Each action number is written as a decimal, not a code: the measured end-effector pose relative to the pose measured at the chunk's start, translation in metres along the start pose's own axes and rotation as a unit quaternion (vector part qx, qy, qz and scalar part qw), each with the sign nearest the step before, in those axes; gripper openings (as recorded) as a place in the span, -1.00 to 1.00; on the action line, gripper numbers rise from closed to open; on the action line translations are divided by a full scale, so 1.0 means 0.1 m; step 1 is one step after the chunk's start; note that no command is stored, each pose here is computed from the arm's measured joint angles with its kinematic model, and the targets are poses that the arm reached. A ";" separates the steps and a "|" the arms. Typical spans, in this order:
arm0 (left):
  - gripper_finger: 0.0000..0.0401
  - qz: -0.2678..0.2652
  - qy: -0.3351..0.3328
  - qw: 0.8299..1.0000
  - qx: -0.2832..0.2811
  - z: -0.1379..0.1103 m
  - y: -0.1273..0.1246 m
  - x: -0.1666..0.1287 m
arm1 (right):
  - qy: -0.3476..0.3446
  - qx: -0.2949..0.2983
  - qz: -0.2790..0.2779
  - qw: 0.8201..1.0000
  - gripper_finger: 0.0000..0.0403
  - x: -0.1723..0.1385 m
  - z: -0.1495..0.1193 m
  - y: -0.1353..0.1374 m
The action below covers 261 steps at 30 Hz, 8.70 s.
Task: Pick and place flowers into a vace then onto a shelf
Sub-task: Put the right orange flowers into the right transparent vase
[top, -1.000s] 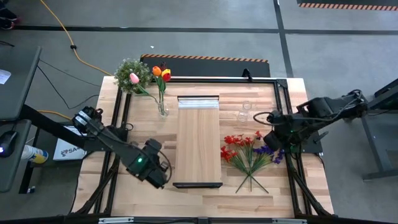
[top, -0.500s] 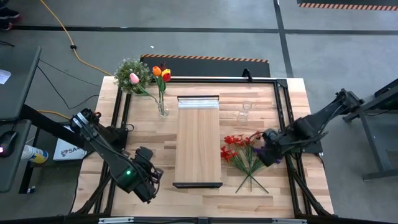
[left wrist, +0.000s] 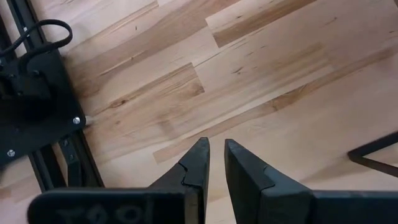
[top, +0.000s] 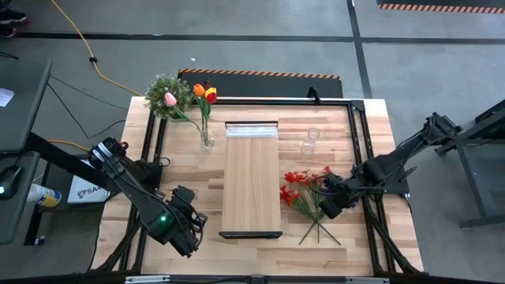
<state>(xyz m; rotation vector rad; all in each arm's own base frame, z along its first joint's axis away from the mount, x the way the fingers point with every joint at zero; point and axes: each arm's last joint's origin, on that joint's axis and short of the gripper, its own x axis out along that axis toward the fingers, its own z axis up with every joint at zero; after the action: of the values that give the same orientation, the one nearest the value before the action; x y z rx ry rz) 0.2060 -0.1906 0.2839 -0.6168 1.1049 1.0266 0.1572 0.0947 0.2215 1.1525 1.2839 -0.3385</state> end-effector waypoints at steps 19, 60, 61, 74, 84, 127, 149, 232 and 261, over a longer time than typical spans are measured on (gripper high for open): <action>-0.57 -0.001 -0.004 1.000 0.005 0.00 0.00 0.00 | -0.057 0.050 0.005 0.997 -0.17 -0.02 0.25 -0.03; -0.57 -0.006 -0.017 1.000 0.008 0.01 0.00 0.00 | -0.045 0.070 -0.087 0.993 -0.15 0.48 0.44 0.01; -0.57 -0.006 -0.017 1.000 0.009 0.01 0.00 0.00 | -0.044 0.071 -0.091 0.992 -0.15 0.50 0.45 0.01; -0.57 -0.006 -0.017 1.000 0.018 0.01 0.00 0.00 | -0.039 0.064 -0.124 0.989 -0.21 0.67 0.49 -0.01; -0.57 -0.006 -0.017 1.000 0.018 0.01 0.00 0.00 | -0.039 0.057 -0.123 0.990 -0.25 0.74 0.51 0.01; -0.57 -0.008 -0.022 1.000 0.019 0.01 0.00 0.00 | -0.047 0.056 -0.137 0.988 -0.95 0.73 0.51 -0.02; -0.57 -0.008 -0.023 1.000 0.018 0.01 0.00 0.00 | -0.098 0.068 -0.095 0.988 -0.98 0.24 0.47 -0.09; -0.57 -0.010 -0.029 0.999 0.043 0.02 -0.01 0.00 | -0.739 -0.091 0.114 0.657 -1.00 -1.79 0.11 -0.55; -0.57 0.071 0.023 0.997 0.028 -0.18 0.14 0.29 | -0.758 -0.103 -0.127 0.631 -1.00 -1.61 0.23 -0.36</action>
<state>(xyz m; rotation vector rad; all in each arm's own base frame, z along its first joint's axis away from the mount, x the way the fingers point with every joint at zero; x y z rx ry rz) 0.1885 -0.1896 0.2516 -0.5255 1.2285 1.1037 0.0908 -0.0009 0.3409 0.1442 -0.1026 -1.0477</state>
